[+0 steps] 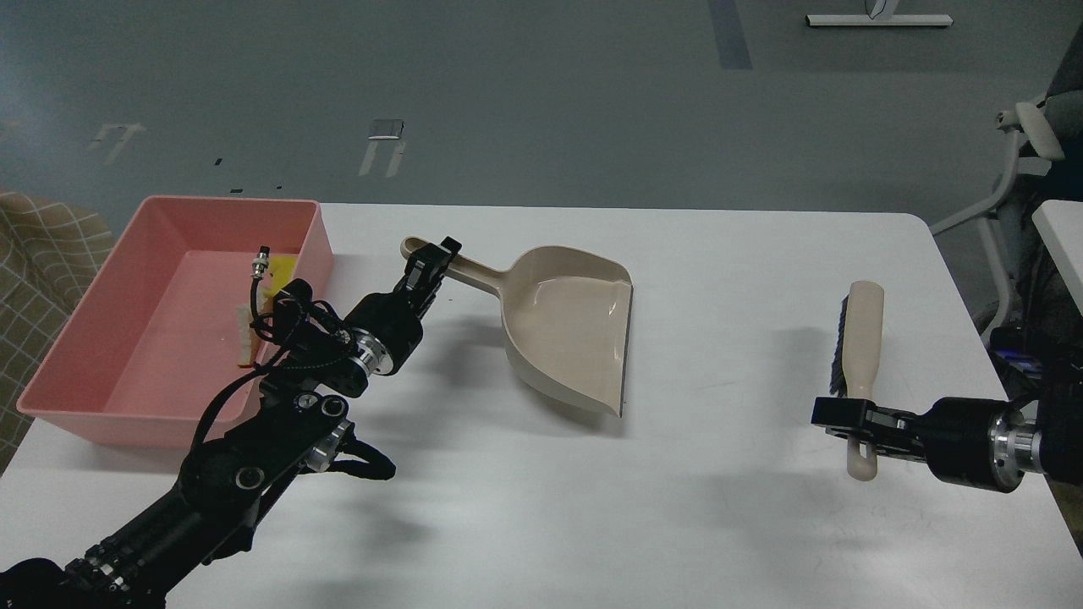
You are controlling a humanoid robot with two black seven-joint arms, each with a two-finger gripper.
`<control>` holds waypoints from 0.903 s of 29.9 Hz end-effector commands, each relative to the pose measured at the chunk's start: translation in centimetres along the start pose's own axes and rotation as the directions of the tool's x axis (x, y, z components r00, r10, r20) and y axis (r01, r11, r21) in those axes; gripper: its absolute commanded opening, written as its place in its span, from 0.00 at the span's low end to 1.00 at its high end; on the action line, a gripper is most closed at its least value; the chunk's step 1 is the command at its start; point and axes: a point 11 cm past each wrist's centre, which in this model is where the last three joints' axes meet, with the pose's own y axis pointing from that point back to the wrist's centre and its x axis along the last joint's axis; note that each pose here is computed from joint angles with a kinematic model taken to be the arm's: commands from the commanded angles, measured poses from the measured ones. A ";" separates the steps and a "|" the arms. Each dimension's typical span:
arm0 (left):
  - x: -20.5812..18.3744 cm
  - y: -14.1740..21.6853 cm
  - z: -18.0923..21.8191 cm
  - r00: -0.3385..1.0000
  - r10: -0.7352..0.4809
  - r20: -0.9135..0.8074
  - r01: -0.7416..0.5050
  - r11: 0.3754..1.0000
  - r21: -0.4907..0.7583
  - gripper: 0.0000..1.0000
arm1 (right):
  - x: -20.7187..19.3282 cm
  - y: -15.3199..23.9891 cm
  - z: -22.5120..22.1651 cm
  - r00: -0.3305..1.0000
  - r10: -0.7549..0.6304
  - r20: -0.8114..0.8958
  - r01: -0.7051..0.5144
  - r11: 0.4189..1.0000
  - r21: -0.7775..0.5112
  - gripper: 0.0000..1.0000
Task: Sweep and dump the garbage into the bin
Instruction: 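Bring the emptied dustpan back down onto the table with the left gripper, then release the dustpan handle and the brush, opening both grippers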
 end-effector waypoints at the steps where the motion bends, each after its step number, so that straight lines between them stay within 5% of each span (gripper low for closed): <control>1: 0.1 0.1 -1.2 1.000 0.011 0.001 -0.011 1.000 0.019 0.00 | -0.3 -0.3 0.3 1.000 -0.007 0.008 0.007 1.000 -0.001 0.00; 4: -0.3 0.2 -1.7 1.000 -0.004 0.012 0.004 1.000 0.025 0.00 | -0.4 -0.6 0.2 1.000 -0.011 0.009 0.011 1.000 0.006 0.00; 6: -0.6 0.3 -1.7 1.000 -0.015 0.016 0.015 1.000 0.021 0.10 | -0.5 -0.7 0.3 1.000 -0.012 0.012 0.012 1.000 0.008 0.00; 8: -0.6 0.3 -1.7 1.000 -0.013 0.014 0.013 1.000 0.021 0.39 | -0.5 -0.9 0.3 1.000 -0.014 0.013 0.014 1.000 0.009 0.00; 9: -0.6 0.3 -1.7 1.000 -0.011 0.014 0.011 1.000 0.019 0.66 | -0.6 -1.1 0.2 1.000 -0.017 0.012 0.017 1.000 0.013 0.00; 12: -0.4 0.3 -1.7 1.000 0.000 0.016 -0.001 1.000 0.020 0.93 | -0.7 -1.3 0.0 1.000 -0.021 0.011 0.021 1.000 0.020 0.00; 27: -2.8 2.6 -4.1 0.993 -0.111 0.032 0.109 0.992 0.056 0.98 | -1.0 -1.5 0.5 0.999 -0.026 0.022 0.026 1.000 0.015 0.00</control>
